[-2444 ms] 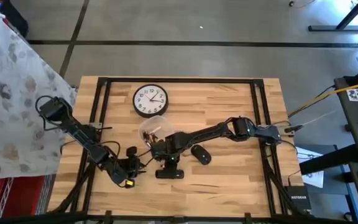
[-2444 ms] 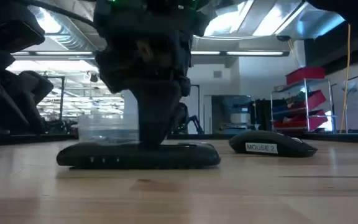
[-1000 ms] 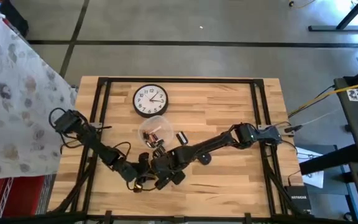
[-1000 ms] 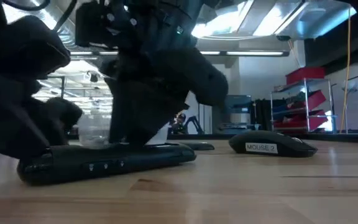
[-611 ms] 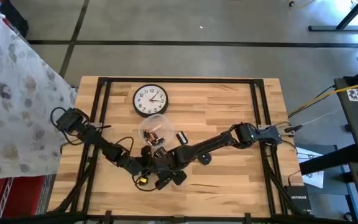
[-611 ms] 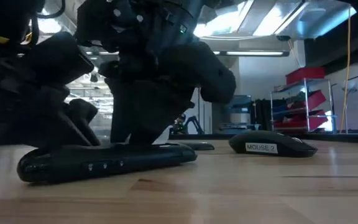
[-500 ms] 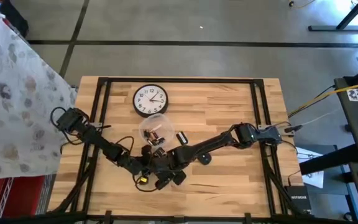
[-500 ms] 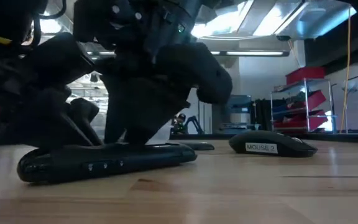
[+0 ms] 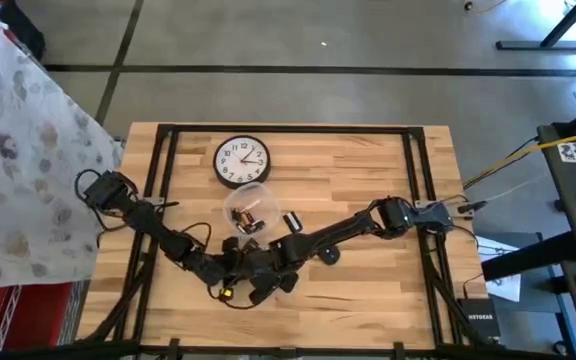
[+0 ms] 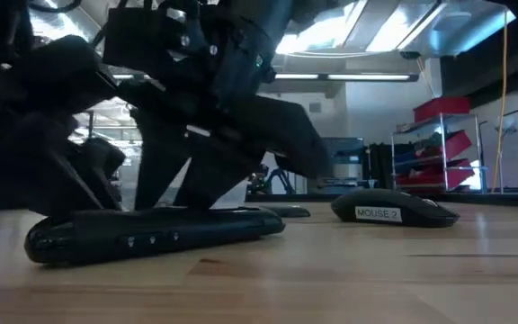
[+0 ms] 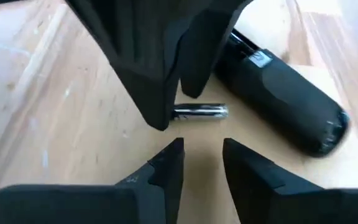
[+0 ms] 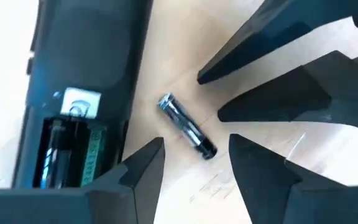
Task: Insert battery
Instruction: Insert the silver battery into the remote control
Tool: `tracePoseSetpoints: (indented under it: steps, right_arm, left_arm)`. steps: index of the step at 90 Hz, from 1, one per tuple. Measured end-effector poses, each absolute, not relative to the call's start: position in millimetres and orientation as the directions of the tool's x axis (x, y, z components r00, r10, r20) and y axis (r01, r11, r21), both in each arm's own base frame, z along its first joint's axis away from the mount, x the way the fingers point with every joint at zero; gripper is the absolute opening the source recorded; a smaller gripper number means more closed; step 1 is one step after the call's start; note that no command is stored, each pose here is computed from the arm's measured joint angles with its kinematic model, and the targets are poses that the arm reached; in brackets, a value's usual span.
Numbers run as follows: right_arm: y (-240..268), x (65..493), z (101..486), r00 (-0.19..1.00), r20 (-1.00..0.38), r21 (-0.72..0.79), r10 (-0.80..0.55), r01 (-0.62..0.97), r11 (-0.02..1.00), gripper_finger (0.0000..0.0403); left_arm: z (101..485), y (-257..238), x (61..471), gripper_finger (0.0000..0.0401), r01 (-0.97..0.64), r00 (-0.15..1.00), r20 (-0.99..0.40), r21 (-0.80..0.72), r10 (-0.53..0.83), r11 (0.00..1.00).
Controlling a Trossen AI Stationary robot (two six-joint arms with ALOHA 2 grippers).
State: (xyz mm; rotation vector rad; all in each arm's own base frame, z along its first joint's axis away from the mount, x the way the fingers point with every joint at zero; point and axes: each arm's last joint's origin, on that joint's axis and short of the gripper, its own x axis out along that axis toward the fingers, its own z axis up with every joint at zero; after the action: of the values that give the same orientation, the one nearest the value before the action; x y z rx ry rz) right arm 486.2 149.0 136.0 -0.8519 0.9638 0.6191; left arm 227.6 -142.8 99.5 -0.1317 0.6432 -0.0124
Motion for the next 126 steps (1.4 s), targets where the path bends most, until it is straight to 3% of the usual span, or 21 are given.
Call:
tracePoseSetpoints:
  steps: [22,57,74,92,126]
  right_arm:
    - [142.6,493.2,136.5,0.471,-0.866,-0.336,0.168,-0.798,0.501,0.0154]
    - [124.8,496.7,120.3,0.378,-0.877,-0.103,0.297,-0.751,0.652,0.0011]
    - [127.6,496.0,118.3,0.375,-0.88,-0.018,0.29,-0.638,0.77,0.0022]
    - [127.6,492.9,132.1,0.377,-0.884,0.05,0.277,-0.514,0.856,0.0006]
    - [137.6,482.5,177.0,0.404,-0.841,0.127,0.359,-0.498,0.858,0.0002]
  left_arm:
    - [107.3,-146.4,217.8,0.0095,-0.03,0.778,-0.625,-0.139,-0.065,0.99]
    - [106.5,-145.9,216.6,0.0095,-0.065,0.78,-0.625,-0.129,-0.031,0.989]
    - [106.6,-146.3,216.3,0.0095,-0.061,0.779,-0.626,-0.132,-0.035,0.989]
    - [106.6,-147.3,215.7,0.0095,-0.058,0.78,-0.625,-0.127,-0.035,0.99]
    - [107.1,-149.5,214.4,0.0095,-0.051,0.783,-0.621,-0.125,-0.038,0.991]
